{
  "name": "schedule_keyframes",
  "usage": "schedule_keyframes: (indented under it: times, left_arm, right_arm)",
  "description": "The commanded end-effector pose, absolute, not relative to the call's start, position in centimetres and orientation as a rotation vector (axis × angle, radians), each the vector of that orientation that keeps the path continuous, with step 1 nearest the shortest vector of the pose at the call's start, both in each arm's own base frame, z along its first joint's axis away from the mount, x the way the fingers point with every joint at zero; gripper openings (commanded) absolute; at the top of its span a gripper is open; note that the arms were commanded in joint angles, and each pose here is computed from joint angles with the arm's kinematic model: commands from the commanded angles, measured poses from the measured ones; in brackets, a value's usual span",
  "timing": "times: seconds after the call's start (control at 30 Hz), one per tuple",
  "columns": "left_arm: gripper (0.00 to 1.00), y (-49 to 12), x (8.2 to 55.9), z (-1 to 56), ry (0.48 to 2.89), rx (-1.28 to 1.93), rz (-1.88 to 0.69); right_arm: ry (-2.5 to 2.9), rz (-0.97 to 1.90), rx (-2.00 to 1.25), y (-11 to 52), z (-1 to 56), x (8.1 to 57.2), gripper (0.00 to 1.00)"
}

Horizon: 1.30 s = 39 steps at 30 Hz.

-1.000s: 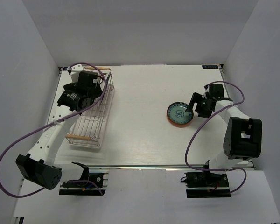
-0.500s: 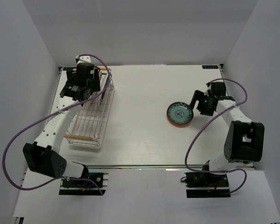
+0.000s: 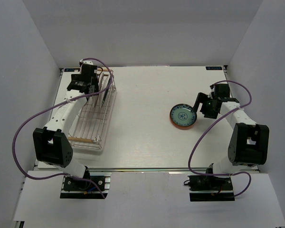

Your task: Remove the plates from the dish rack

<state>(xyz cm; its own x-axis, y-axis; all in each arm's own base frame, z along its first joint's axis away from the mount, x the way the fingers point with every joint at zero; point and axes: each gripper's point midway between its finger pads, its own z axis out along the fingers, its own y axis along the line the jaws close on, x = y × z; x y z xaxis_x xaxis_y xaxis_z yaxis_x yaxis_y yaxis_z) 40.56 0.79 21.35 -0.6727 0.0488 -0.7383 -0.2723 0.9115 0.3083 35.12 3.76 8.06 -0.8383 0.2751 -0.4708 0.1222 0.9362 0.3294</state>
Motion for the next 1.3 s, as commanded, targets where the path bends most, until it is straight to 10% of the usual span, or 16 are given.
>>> schedule_keyframes:
  times: [0.0,0.23,0.9,1.27]
  left_arm:
    - [0.78,1.5,41.3,23.5,2.188,-0.223,0.512]
    - [0.5,1.9,41.9,22.5,2.214,-0.224,0.535]
    - [0.08,3.2,40.7,24.4,2.174,-0.238,0.615]
    - [0.0,3.9,39.8,28.4,2.104,-0.205,0.666]
  right_arm:
    - [2.531,0.372,0.259,3.5,9.2,36.0,0.89]
    - [2.536,0.37,0.265,3.4,9.1,36.1,0.89]
    - [2.535,0.417,0.244,4.1,9.6,35.7,0.89]
    - [2.518,0.419,0.242,4.1,10.2,35.7,0.89]
